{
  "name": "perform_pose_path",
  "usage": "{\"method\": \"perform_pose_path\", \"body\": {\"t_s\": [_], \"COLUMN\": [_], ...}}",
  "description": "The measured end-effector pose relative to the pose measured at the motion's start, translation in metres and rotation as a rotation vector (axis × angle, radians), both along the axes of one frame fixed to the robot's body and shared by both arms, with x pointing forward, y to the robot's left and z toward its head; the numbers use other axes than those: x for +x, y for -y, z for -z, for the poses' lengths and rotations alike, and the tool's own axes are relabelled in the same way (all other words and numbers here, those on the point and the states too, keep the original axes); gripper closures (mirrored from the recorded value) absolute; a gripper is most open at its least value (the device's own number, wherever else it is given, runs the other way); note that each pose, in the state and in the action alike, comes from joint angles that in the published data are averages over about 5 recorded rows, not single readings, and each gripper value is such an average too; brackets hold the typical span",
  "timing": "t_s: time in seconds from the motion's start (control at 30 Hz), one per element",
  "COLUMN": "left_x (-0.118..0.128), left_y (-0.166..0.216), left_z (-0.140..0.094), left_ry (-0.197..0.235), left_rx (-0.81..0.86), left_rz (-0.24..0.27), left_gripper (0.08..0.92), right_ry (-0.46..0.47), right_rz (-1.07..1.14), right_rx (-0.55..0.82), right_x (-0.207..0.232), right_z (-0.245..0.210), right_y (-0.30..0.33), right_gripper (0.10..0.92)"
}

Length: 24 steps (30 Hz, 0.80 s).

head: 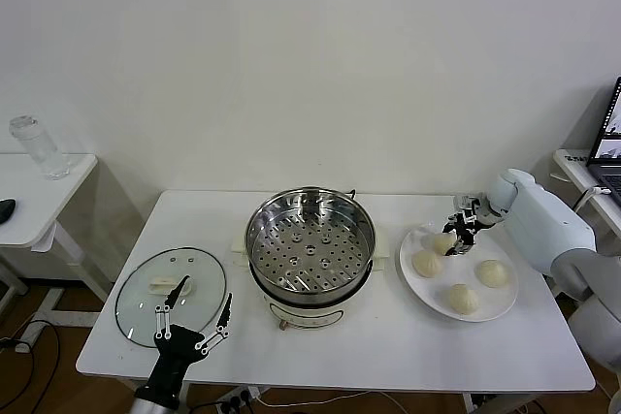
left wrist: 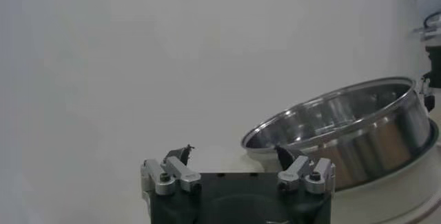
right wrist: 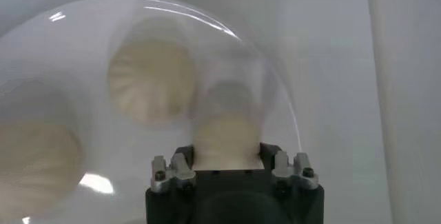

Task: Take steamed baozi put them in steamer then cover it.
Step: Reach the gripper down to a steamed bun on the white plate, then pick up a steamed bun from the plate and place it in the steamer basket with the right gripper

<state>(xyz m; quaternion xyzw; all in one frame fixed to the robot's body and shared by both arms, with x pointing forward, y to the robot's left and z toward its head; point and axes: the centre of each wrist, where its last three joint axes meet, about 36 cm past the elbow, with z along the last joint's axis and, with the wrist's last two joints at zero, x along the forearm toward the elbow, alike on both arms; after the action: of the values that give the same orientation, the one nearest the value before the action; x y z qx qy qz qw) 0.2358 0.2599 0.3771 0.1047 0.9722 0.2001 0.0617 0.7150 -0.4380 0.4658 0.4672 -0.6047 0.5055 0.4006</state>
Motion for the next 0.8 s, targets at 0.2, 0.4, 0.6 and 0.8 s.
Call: {"method": "perform_pose_path", "body": {"t_s": [0.2, 0.4, 0.6, 0.8], "left_x": [0.000, 0.000, 0.001, -0.001], "left_y": [0.000, 0.001, 0.002, 0.005], "left_z": [-0.003, -0.006, -0.008, -0.010], "left_ry": [0.008, 0.020, 0.028, 0.034], "left_rx": [0.002, -0.001, -0.005, -0.010], "left_rz": [0.003, 0.011, 0.013, 0.014], "left_gripper": [0.177, 0.177, 0.177, 0.177], "right_ry": [0.047, 0.142, 0.240, 0.294], "right_rz": [-0.107, -0.337, -0.629, -0.909], "right_rx": [-0.004, -0.030, -0.073, -0.129], "right_x": [0.003, 0.008, 0.005, -0.005], "right_z": [-0.041, -0.112, -0.181, -0.218], "right_y": [-0.009, -0.041, -0.102, -0.173], "right_gripper": [0.369, 0.354, 0.344, 0.342]}}
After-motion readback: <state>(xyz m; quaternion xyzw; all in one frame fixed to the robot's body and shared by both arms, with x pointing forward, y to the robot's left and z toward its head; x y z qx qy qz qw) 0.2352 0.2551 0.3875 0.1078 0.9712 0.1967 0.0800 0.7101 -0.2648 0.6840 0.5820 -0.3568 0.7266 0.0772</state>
